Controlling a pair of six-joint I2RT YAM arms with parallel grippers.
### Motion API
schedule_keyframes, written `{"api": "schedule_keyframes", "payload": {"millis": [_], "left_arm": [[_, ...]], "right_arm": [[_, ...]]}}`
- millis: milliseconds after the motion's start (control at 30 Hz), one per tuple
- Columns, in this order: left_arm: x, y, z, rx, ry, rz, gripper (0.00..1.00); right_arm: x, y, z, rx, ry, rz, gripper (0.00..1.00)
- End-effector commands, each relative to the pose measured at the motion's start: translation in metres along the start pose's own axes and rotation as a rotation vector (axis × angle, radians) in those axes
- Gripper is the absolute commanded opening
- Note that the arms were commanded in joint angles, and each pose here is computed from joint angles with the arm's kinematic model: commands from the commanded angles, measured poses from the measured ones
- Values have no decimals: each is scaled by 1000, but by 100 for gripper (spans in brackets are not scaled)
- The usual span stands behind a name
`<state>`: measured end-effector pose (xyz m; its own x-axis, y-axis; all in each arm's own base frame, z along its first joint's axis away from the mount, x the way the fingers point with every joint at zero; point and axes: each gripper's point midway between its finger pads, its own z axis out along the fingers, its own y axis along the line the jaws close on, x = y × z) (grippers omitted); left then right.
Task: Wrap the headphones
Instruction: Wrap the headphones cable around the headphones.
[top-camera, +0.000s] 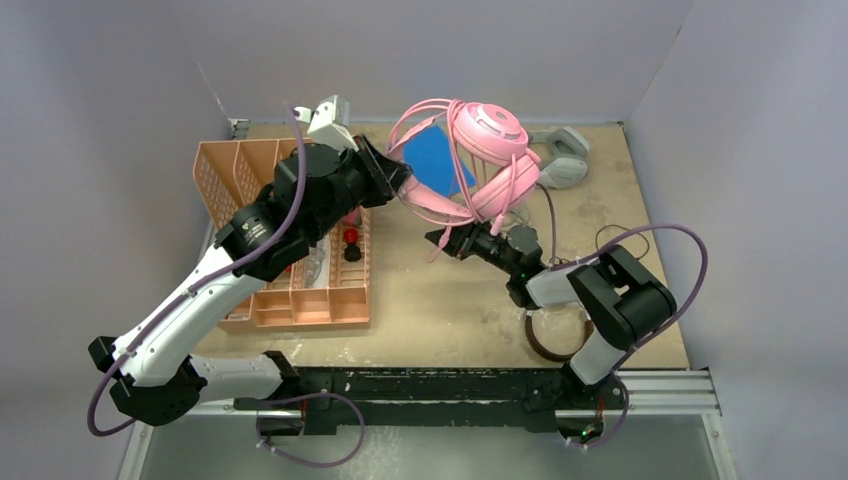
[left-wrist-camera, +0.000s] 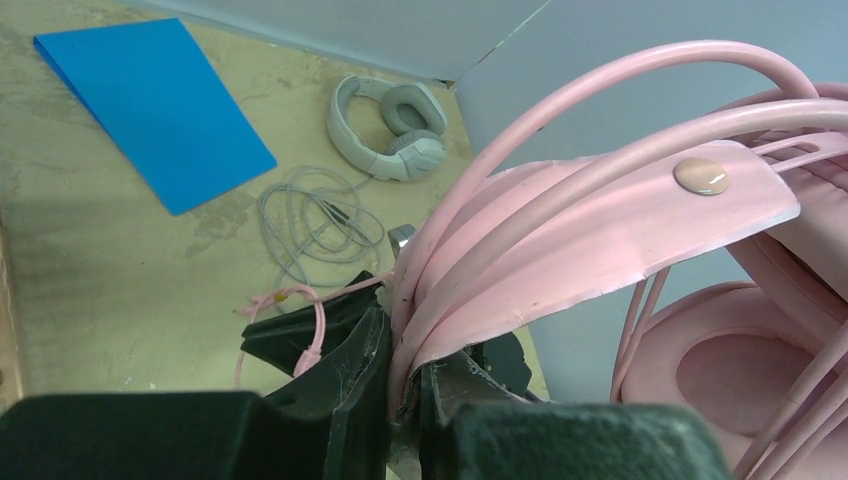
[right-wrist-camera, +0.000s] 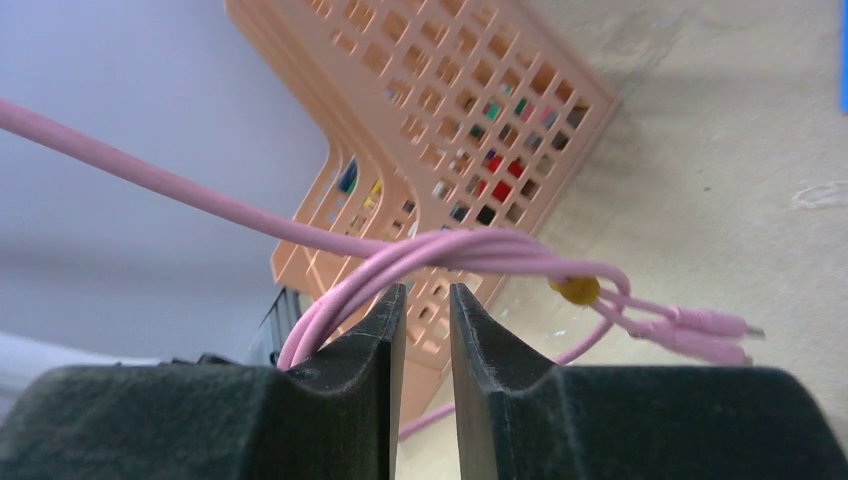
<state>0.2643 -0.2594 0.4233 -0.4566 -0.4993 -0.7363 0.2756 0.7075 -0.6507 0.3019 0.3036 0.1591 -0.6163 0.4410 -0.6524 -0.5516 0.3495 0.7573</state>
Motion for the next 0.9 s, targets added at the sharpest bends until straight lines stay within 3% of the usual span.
{"api": "schedule_keyframes", "payload": {"millis": [0,200,367,533,667,867], "left_arm": [[-57,-52,-28,194,-162,-142,0],[-62,-57,-31,205,-168,-142,0],[-69,-68,-33,237,-172,-149,0],[-83,-73,-40,234,-197,-139,0],[-101,-78,-53,234,-234,-123,0],[-103,-69,-53,193,-255,-118,0]], "right_arm": [[-40,9,3,-30,-208,-53,25],[-51,4,10,-2,-260,-76,33],[-42,-31,26,121,-266,-102,67],[-23,-65,43,126,-274,-44,98],[-18,-83,37,225,-265,-75,99],[-23,-56,19,205,-212,-144,92]]}}
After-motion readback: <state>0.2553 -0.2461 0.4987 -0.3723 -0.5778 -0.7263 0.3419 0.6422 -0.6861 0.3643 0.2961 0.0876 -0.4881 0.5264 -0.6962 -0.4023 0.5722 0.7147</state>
